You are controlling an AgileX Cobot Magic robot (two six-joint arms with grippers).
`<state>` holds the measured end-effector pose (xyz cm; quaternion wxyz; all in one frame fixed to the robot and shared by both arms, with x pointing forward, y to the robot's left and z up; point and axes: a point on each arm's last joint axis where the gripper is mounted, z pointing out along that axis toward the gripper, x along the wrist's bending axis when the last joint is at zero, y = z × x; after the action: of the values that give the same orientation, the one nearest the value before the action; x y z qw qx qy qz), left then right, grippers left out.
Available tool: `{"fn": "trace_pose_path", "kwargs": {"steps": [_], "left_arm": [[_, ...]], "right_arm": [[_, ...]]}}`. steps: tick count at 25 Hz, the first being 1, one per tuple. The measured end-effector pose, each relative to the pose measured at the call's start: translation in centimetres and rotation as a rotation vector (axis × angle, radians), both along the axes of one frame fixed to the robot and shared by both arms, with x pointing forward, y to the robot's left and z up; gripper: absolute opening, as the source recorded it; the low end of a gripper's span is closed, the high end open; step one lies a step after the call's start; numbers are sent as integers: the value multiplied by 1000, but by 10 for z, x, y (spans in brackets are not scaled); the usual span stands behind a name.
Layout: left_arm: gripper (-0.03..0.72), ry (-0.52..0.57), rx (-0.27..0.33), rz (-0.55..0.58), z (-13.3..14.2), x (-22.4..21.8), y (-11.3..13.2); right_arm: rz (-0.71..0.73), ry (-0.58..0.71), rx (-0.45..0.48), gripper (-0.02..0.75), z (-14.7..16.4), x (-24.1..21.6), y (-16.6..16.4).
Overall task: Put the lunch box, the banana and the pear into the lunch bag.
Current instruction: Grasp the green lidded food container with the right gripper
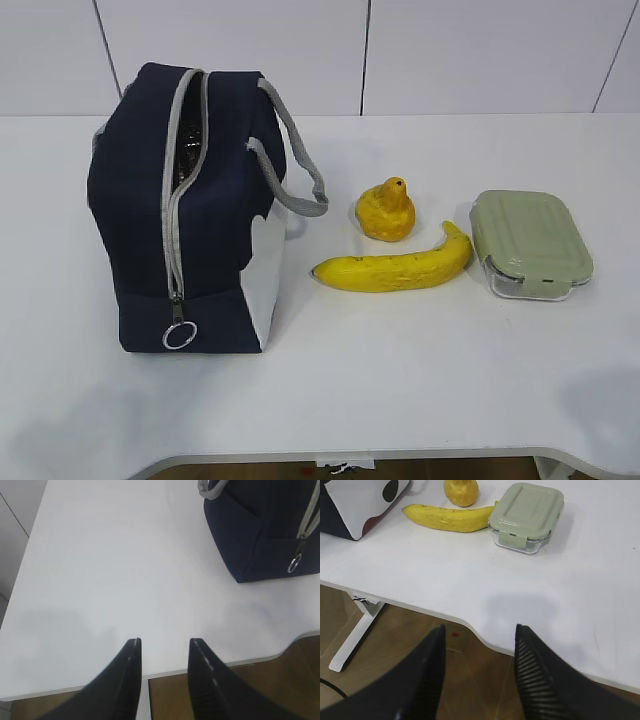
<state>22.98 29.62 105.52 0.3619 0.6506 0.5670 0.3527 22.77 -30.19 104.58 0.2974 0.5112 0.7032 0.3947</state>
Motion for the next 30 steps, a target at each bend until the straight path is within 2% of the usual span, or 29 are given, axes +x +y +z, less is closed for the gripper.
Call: {"fn": "trace_pose_path", "kwargs": {"steps": [20,25,30], "left_arm": [[244,0,0,0,0,0,0],[244,0,0,0,0,0,0],[244,0,0,0,0,0,0]], "right_arm": [[-15,-5,-21,361,4,1,-2],[-75,34,-97,361,24,23,-3],[-184,108,-120,361,38,60,0]]}}
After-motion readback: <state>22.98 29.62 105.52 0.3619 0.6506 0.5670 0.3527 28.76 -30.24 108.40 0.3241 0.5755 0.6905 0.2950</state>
